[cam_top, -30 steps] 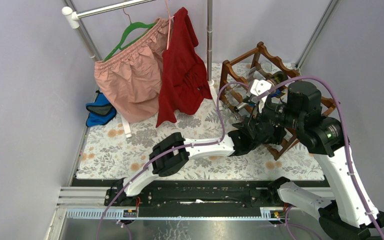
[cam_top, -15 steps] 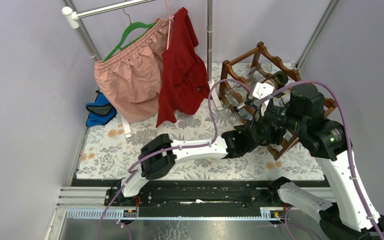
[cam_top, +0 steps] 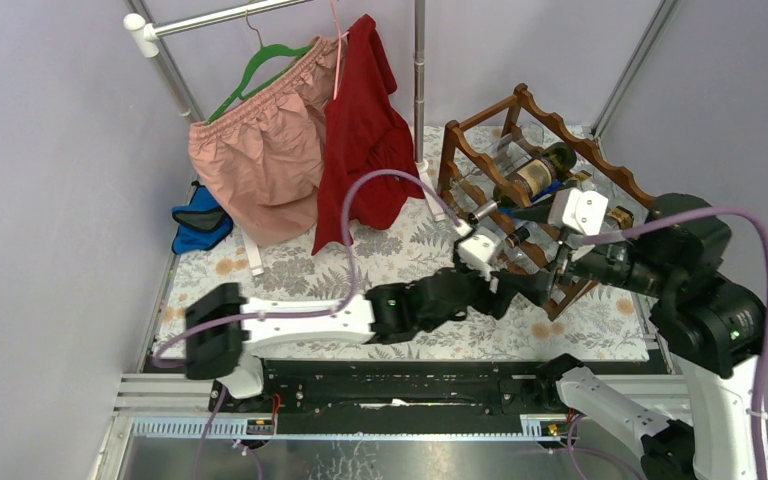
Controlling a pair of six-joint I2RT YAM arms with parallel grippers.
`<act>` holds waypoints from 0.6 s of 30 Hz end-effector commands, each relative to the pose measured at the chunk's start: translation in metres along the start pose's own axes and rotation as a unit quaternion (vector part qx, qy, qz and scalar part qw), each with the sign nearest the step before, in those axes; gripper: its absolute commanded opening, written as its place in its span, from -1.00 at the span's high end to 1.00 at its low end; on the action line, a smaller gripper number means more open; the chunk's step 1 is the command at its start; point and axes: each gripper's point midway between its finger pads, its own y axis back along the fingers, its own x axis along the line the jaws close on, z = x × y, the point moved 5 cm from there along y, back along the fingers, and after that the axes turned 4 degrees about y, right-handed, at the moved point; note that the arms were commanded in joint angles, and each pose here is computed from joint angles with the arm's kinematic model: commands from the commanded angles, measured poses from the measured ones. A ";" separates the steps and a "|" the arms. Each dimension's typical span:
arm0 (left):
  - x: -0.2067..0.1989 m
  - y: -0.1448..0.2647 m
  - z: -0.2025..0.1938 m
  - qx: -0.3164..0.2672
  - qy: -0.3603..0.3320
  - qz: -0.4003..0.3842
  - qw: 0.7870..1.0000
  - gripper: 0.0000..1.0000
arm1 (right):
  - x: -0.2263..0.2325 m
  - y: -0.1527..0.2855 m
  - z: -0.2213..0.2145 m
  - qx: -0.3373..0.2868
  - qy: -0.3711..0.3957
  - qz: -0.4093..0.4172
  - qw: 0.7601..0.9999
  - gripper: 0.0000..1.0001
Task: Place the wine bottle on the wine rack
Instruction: Place the wine bottle in the wine rack.
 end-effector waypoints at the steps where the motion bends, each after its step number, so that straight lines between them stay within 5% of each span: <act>1: 0.021 0.051 0.046 -0.067 -0.026 0.022 0.997 -0.61 | 0.004 0.015 0.023 -0.025 0.015 0.002 1.000 -1.00; 5: 0.050 0.113 0.077 -0.110 -0.044 0.044 0.992 -0.97 | -0.005 0.022 0.036 -0.040 -0.003 -0.037 0.998 -1.00; 18: 0.086 0.297 0.222 -0.203 -0.038 0.033 0.978 -0.97 | -0.052 0.028 0.051 -0.037 -0.064 -0.161 0.984 -1.00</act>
